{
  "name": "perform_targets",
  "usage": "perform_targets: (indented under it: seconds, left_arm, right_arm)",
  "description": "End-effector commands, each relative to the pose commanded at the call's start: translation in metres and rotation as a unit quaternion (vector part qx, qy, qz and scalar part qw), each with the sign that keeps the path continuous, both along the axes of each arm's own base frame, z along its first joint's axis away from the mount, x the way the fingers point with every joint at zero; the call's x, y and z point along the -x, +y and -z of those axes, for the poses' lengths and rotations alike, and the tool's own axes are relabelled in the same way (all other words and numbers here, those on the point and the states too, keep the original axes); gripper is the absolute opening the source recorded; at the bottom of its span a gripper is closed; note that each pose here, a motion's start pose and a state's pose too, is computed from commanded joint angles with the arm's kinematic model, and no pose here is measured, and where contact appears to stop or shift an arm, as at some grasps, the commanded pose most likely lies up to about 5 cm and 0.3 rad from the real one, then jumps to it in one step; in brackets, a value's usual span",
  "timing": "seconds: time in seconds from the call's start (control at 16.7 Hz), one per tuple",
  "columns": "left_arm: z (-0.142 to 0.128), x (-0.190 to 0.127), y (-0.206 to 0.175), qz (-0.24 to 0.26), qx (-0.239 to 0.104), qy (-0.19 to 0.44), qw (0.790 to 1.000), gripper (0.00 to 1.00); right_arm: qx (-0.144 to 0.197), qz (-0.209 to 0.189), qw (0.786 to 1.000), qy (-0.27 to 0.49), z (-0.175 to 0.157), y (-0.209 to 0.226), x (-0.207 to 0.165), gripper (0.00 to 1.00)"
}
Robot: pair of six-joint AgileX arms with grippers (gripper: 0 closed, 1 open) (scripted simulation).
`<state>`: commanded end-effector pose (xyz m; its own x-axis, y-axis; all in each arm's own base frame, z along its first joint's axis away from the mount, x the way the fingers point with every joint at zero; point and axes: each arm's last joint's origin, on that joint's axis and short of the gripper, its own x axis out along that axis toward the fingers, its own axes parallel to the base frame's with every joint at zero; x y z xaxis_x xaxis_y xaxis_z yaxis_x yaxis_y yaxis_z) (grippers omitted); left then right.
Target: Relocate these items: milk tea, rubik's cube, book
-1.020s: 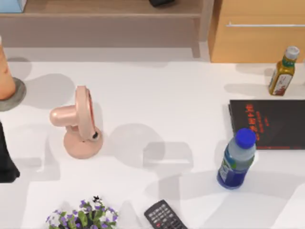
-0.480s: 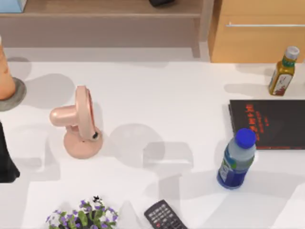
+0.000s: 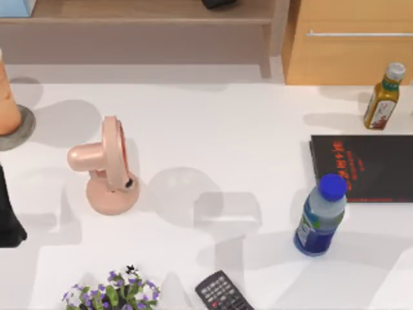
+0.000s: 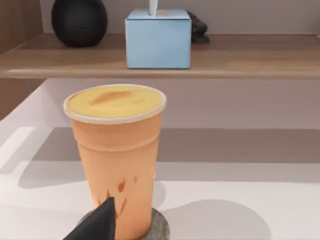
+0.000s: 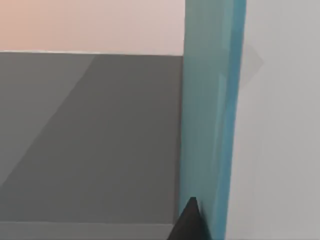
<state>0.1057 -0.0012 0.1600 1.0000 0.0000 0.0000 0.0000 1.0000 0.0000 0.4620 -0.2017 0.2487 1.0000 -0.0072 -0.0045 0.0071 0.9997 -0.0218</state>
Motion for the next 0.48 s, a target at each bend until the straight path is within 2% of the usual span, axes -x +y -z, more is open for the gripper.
perform_targets:
  seconds: [0.48]
  left_arm:
    - [0.0,0.0,0.0,0.0,0.0,0.0,1.0,1.0]
  right_arm:
    - [0.0,0.002,1.0,-0.001,-0.01,-0.001,0.011,0.0]
